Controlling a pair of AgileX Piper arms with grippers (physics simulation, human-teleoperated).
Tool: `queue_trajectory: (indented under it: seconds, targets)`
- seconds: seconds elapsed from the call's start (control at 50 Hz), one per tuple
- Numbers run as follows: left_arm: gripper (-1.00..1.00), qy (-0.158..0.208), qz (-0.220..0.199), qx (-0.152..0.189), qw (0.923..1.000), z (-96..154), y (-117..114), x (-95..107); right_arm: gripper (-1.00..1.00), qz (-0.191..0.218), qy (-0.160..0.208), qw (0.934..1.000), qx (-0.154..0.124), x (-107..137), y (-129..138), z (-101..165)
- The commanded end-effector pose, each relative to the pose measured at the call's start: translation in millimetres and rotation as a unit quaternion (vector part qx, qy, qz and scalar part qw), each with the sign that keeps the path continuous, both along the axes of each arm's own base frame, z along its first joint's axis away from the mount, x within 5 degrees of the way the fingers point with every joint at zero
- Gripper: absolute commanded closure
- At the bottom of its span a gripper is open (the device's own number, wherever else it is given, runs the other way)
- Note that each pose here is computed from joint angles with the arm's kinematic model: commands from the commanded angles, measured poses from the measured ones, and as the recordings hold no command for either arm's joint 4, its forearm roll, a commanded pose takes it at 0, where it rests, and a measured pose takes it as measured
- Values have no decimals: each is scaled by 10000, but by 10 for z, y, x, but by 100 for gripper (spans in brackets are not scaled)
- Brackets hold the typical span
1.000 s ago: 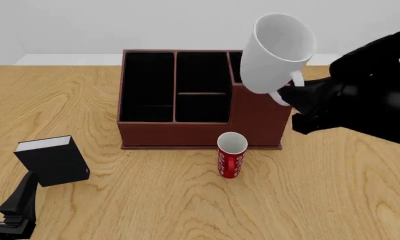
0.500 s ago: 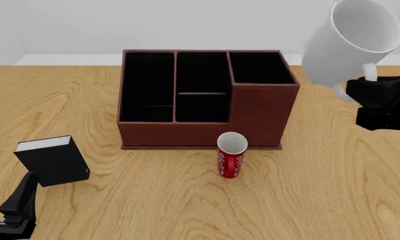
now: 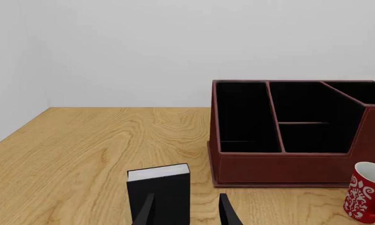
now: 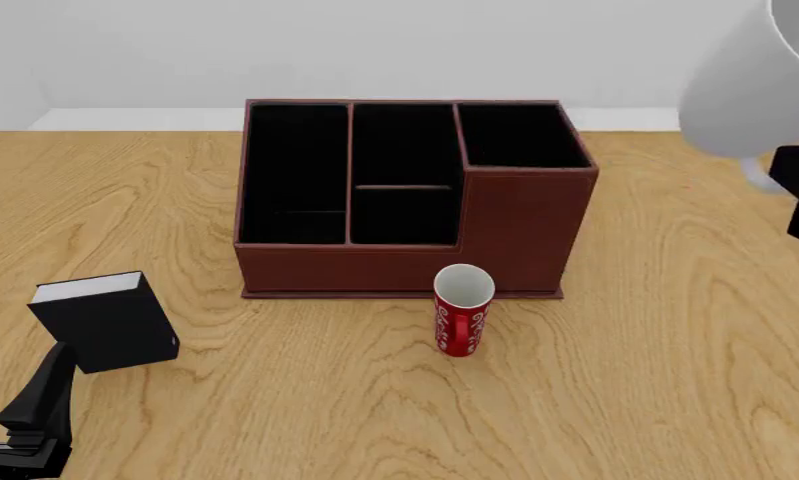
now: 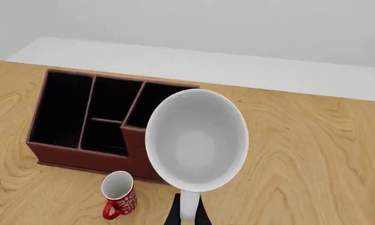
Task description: Pick up the white mug and place it to the right of the caddy.
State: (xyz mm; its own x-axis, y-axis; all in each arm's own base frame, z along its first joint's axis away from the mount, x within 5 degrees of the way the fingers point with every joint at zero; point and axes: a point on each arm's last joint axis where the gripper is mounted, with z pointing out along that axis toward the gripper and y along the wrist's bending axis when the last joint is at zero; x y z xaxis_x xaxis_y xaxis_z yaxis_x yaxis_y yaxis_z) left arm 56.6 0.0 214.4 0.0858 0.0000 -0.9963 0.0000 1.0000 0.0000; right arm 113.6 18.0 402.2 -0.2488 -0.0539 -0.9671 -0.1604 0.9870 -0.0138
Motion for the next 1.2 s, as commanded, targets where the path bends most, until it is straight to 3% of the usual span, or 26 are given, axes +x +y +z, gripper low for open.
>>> queue_trajectory:
  seconds: [0.02,0.62,0.88,1.2]
  targets:
    - [-100,0,0,0,10000,0,0,0,100,-255,-96,9995,188,-56,-56,38]
    - [-100,0,0,0,10000,0,0,0,100,-653,-31,9970,417,235,-115,25]
    - [-100,0,0,0,10000,0,0,0,100,-755,240,9960,411,702,-124,-108]
    - [-100,0,0,0,10000,0,0,0,100,-814,324,9955,359,1024,-143,-21]
